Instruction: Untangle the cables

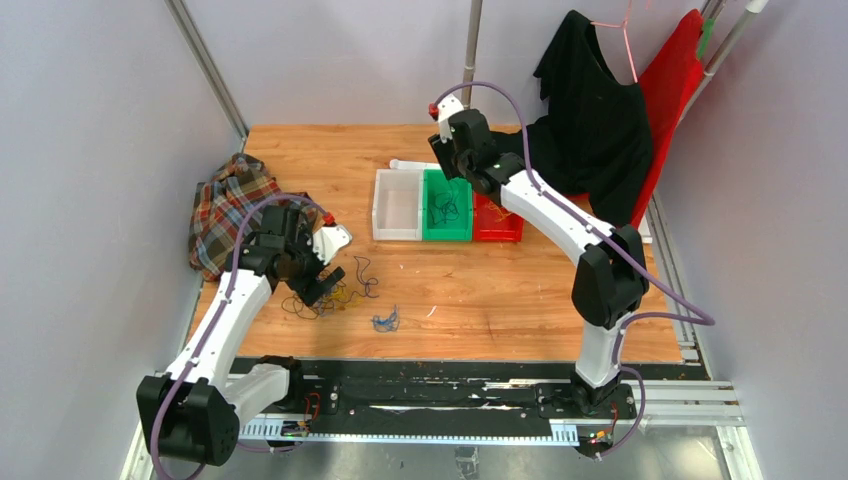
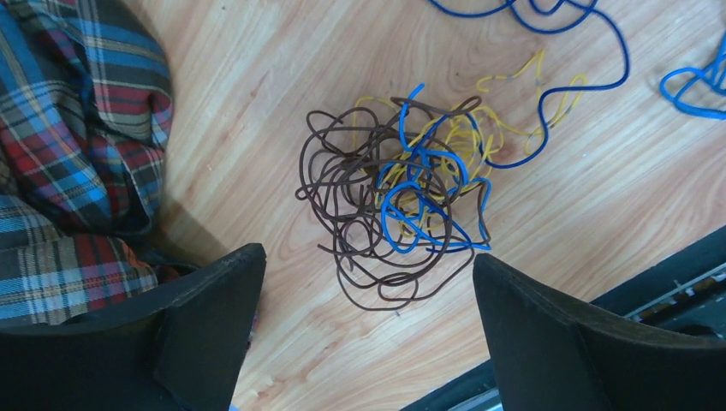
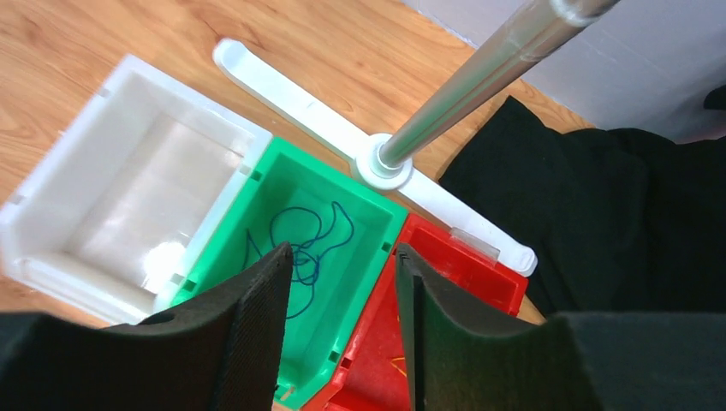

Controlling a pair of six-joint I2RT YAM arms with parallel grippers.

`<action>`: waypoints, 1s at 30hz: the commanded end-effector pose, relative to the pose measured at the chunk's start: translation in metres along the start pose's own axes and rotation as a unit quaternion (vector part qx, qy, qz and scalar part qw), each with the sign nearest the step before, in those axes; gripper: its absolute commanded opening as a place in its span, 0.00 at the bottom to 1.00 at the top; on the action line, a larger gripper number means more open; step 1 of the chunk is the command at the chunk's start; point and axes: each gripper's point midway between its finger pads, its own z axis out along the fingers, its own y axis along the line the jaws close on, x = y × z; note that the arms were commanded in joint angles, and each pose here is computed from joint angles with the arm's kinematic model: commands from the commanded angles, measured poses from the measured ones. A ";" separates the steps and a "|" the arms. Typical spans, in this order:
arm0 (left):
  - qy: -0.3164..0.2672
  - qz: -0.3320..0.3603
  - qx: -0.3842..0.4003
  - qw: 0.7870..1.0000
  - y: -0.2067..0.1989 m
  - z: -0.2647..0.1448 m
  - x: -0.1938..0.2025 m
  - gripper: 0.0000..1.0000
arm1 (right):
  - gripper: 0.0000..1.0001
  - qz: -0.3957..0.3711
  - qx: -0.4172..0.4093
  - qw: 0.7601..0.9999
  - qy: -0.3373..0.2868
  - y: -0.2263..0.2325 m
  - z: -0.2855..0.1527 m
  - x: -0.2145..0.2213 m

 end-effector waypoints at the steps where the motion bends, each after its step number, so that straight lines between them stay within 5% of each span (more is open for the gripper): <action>1: 0.006 0.012 -0.017 1.000 0.009 0.009 0.009 0.94 | 0.51 0.045 -0.048 0.997 -0.048 0.015 -0.039 -0.032; 6: 0.004 -0.004 -0.012 1.000 0.010 0.025 0.014 0.89 | 0.68 0.073 -0.123 0.988 -0.058 0.077 -0.067 -0.002; 12: -0.012 -0.026 0.010 1.000 0.008 0.048 0.008 0.81 | 0.70 0.107 -0.206 0.972 -0.033 0.156 -0.087 0.059; 21: 0.001 -0.028 0.015 1.000 0.005 0.054 0.016 0.18 | 0.71 0.066 -0.306 0.949 0.043 0.255 -0.133 0.138; 30: -0.018 -0.021 0.011 1.000 0.002 0.032 0.008 0.13 | 0.63 0.049 -0.316 0.943 0.096 0.291 -0.138 0.183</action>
